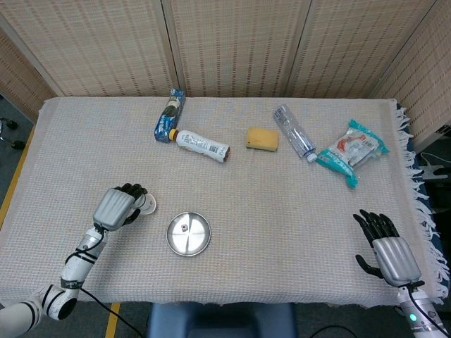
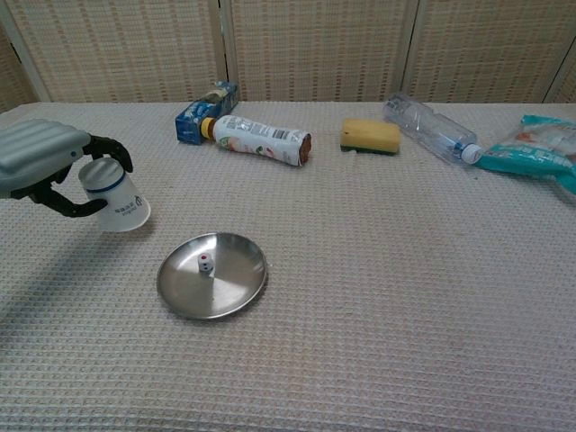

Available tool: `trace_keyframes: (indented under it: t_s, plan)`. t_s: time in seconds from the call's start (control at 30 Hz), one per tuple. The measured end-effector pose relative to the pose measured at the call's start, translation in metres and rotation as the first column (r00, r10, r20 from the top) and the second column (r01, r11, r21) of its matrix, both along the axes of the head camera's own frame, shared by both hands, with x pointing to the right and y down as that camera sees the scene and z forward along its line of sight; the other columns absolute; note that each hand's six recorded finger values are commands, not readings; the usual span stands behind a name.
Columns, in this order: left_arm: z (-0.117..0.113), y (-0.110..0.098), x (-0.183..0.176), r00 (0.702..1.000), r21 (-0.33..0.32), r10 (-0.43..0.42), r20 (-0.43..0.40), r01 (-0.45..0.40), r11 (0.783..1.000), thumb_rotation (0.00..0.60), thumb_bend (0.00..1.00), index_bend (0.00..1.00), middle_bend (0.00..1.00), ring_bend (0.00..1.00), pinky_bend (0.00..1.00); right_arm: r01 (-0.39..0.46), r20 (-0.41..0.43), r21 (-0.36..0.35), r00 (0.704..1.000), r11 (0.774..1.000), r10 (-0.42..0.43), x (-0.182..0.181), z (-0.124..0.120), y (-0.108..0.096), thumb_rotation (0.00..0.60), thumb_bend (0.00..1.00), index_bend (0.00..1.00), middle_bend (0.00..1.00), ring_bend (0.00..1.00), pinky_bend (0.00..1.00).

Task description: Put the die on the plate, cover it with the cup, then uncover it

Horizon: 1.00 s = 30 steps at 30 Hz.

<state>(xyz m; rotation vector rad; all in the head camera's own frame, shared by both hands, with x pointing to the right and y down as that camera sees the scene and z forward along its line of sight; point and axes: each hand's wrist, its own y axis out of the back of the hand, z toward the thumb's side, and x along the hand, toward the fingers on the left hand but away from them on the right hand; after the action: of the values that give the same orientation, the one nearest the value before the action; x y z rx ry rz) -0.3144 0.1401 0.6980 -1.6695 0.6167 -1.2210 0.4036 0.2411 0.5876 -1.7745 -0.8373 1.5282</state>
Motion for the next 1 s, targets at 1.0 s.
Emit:
trace_keyframes:
  t_s: [1.0]
  plan:
    - [-0.028,0.052,0.097,0.981,-0.103,0.164,-0.106,-0.175,0.979,0.600,0.38,0.40,0.46,0.34,0.62,0.029,0.063,-0.010,0.998,1.000,-0.028,-0.007,-0.009,0.005,0.600,0.22,0.00,0.00,0.00,0.00]
